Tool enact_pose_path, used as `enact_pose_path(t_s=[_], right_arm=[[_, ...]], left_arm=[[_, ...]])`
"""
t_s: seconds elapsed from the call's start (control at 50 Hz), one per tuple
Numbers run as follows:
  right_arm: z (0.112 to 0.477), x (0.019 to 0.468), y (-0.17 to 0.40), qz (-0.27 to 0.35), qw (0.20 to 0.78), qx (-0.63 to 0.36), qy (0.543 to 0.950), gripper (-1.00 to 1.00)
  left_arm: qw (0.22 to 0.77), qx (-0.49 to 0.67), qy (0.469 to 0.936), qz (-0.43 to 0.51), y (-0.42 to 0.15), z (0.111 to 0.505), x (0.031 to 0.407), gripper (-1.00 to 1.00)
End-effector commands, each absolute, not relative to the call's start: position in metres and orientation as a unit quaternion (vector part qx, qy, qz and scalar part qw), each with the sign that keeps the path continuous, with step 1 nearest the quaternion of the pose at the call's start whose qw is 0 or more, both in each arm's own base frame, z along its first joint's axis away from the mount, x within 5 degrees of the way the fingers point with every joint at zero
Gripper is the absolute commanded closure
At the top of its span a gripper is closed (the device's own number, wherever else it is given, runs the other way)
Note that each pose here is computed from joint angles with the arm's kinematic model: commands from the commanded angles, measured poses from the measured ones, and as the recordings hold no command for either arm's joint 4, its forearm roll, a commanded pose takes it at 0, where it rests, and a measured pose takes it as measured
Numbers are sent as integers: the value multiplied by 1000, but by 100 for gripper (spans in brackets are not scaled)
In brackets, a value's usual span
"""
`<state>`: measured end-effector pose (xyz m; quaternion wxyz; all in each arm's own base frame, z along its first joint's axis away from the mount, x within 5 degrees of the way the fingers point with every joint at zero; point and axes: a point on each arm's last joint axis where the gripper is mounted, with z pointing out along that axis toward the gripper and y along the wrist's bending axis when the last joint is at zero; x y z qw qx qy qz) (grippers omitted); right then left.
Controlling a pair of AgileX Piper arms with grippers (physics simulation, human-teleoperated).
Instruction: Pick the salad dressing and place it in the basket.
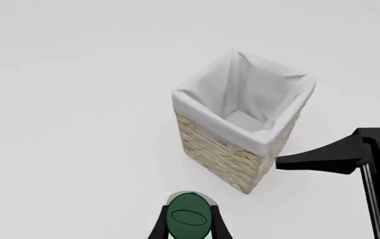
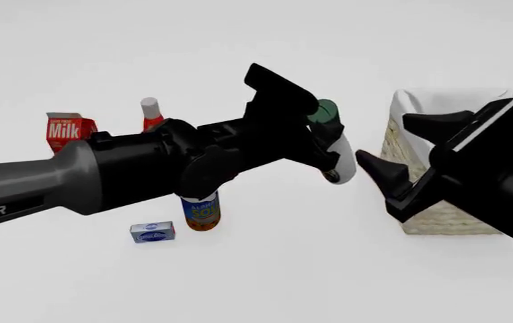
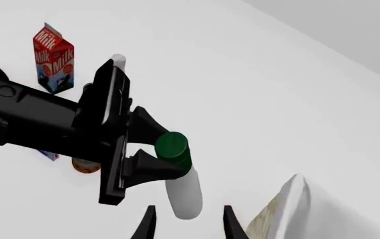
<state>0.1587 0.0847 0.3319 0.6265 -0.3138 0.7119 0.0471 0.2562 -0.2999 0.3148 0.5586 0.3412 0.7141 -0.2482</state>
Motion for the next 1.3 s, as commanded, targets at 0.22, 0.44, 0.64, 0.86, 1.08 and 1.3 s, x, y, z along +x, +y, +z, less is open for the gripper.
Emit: enact_pose_path(t_s=[0.22, 0.44, 0.64, 0.86, 1.08, 1.3], right_arm=[[323, 174, 96, 47, 615, -326, 716, -100], [317, 179, 101, 47, 610, -332, 718, -100], [312, 184, 106, 50, 606, -336, 719, -100], [309, 191, 111, 49, 604, -342, 718, -100], [312, 196, 115, 44, 605, -352, 713, -100], [312, 200, 118, 39, 605, -358, 711, -100]], left_arm=[[567, 347, 704, -250, -300, 325, 251, 100], [569, 350, 701, -252, -299, 330, 247, 100], [570, 350, 699, -253, -298, 333, 245, 100], [570, 352, 698, -255, -298, 334, 242, 100], [569, 353, 697, -257, -297, 334, 239, 100], [568, 355, 696, -258, -296, 336, 236, 100]])
